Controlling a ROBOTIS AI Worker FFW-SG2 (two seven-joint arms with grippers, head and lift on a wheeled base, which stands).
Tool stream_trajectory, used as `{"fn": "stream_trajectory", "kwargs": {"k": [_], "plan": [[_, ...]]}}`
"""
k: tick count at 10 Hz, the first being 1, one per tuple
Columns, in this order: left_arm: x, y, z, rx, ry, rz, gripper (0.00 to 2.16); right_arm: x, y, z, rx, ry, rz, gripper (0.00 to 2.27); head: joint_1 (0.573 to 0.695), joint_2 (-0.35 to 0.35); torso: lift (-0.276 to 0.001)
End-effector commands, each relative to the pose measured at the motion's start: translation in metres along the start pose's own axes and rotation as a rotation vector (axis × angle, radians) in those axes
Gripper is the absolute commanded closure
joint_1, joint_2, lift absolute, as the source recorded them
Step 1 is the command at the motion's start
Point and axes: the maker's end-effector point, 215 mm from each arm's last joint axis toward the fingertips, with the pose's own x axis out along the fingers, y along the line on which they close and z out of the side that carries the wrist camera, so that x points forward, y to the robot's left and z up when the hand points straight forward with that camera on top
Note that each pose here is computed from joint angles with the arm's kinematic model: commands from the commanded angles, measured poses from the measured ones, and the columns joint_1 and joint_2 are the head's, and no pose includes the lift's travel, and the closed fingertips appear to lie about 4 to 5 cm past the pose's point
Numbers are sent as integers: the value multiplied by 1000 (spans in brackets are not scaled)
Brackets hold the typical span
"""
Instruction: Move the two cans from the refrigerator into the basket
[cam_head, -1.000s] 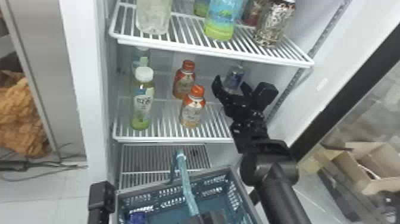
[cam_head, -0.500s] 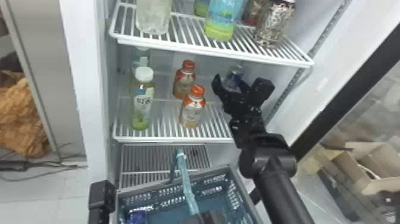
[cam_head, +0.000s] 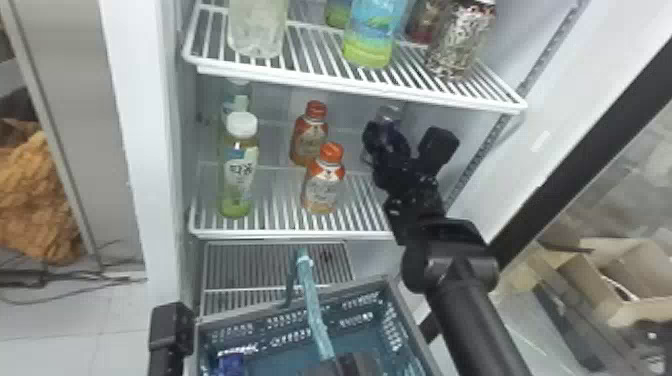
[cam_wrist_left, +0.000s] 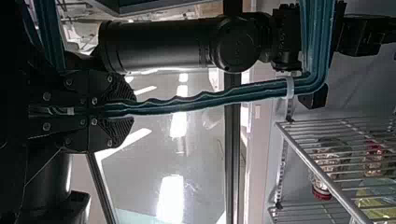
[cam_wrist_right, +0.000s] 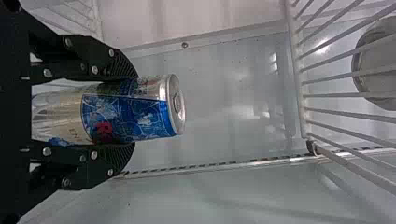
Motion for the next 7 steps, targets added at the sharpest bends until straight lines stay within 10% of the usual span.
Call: {"fn": "stream_trajectory", "kwargs": {"k": [1,7], "plan": [[0,0,0,-1,1,0,1208,-1,1,2,1,-4,3,894,695,-350,-266],[-2,1,0,-3,-5,1,1208,-34,6,22,24,-48,38,894,695,-350,-266]]}}
